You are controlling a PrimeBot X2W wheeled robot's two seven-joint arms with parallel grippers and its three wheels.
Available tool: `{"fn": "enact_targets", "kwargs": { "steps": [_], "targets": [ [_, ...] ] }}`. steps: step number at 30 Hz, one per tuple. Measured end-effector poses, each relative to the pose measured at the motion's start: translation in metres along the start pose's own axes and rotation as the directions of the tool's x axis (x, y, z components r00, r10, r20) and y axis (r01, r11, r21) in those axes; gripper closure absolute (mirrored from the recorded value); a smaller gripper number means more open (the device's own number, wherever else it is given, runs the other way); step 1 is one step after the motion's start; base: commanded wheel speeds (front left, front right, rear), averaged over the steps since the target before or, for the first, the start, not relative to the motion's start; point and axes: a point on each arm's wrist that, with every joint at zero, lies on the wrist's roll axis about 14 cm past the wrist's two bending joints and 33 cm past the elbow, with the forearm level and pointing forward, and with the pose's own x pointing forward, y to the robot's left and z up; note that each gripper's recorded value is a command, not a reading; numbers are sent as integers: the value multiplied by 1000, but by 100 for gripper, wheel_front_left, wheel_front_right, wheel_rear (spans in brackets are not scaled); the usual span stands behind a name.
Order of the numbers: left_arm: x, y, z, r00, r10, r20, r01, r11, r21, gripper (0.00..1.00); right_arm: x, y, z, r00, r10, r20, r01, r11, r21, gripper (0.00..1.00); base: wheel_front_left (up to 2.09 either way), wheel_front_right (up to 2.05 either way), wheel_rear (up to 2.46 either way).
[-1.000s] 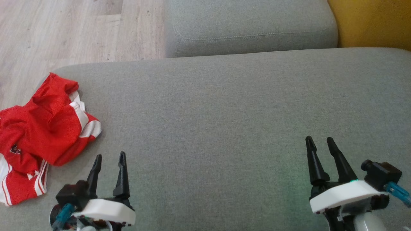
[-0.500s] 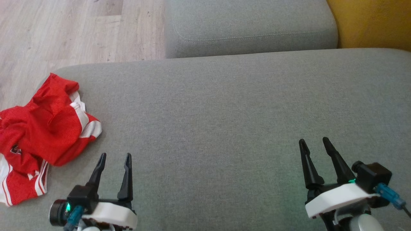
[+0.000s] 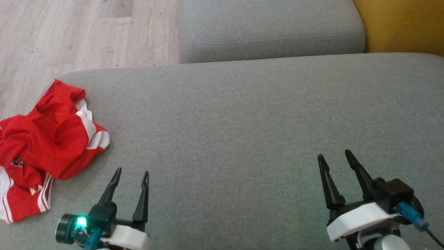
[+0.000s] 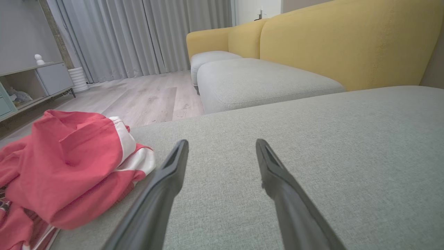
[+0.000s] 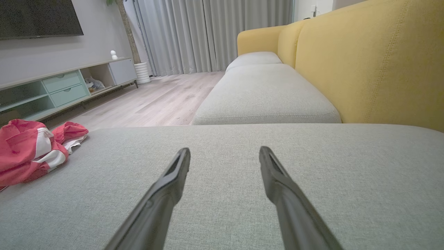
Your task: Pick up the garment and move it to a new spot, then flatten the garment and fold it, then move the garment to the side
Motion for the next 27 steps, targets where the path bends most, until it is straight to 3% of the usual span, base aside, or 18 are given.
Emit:
{"fn": "enact_targets", "kwargs": {
  "steps": [17, 27],
  "targets": [
    [-2, 5, -5, 1000, 23, -14, -23, 1000, 0, 0, 1, 0, -4, 1000, 0, -6, 0, 1000, 31, 0, 0, 0, 0],
    [-18, 51, -5, 979, 204, -16, -204, 978, -31, 0, 21, 25, -1, 996, 91, -3, -91, 996, 22, 0, 0, 0, 0]
  ]
}}
